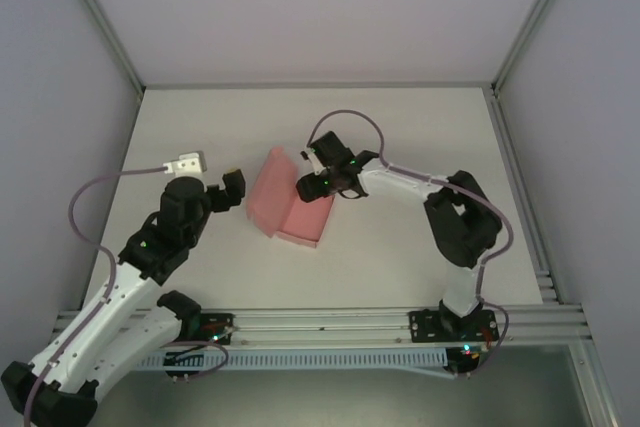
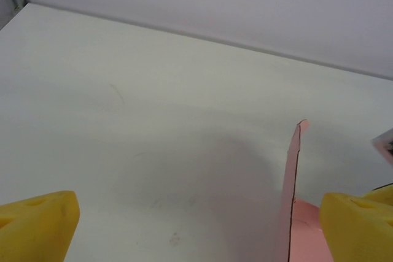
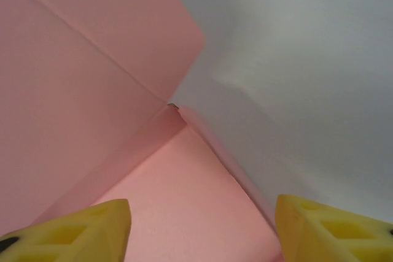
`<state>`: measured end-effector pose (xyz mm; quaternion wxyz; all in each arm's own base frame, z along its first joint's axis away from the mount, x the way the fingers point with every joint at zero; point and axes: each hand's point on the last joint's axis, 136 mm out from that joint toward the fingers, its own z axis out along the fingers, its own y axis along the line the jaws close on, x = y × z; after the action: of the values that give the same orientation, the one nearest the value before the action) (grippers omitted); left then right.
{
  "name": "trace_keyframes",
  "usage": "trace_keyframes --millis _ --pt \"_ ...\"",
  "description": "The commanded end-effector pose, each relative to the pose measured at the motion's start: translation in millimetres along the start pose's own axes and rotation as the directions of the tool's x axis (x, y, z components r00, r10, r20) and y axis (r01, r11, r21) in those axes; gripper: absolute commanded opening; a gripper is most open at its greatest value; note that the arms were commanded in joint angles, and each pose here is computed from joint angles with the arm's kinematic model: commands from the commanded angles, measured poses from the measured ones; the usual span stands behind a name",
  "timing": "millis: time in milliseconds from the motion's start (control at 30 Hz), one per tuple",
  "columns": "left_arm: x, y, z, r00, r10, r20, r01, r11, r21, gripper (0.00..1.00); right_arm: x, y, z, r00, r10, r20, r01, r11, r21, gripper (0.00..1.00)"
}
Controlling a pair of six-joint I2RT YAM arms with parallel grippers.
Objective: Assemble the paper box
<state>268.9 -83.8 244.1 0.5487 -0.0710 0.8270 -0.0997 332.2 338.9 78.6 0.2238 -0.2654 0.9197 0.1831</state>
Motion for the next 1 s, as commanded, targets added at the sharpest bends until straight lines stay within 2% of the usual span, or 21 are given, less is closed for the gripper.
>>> trace_keyframes --millis 0,233,333,400,500,633,800,900,967 --pt "1 13 -3 0.998 -0.061 0.013 0.062 0.997 -0.055 1.00 -2 -3 8 0.996 -0.072 -0.054 0.073 0.997 0.018 0.63" --pt "7 13 1 0.999 -0.048 -0.008 0.047 0.997 -0.062 1.00 3 -6 26 0.992 -0.080 -0.102 0.083 0.996 0.023 0.52" --pt "7 13 1 0.999 -0.045 -0.010 0.045 0.997 -0.061 1.00 5 -11 29 0.993 -0.065 -0.094 0.069 0.997 0.046 0.35" --pt "7 13 2 0.999 -0.043 -0.014 0.042 0.997 -0.066 1.00 5 -14 28 0.995 -0.045 -0.090 0.051 0.996 0.067 0.17" --pt "7 13 3 0.999 -0.045 -0.016 0.044 0.997 -0.070 1.00 6 -21 23 0.998 0.002 -0.068 0.006 0.992 0.127 0.06" --pt "8 12 5 0.998 -0.052 -0.027 0.050 0.996 -0.073 1.00 8 -46 0 0.983 0.177 0.040 -0.181 0.936 0.303 0.00" --pt "12 8 11 0.997 -0.054 -0.054 0.051 0.996 -0.067 1.00 41 -58 -30 0.893 0.423 0.153 -0.448 0.812 0.373 0.00" --pt "14 2 16 0.996 -0.053 -0.076 0.049 0.997 -0.054 1.00 58 -64 -39 0.868 0.466 0.170 -0.492 0.763 0.420 0.00" --pt "18 -3 21 0.994 -0.045 -0.097 0.042 0.998 -0.040 1.00 63 -66 -43 0.876 0.455 0.160 -0.476 0.759 0.445 0.00"
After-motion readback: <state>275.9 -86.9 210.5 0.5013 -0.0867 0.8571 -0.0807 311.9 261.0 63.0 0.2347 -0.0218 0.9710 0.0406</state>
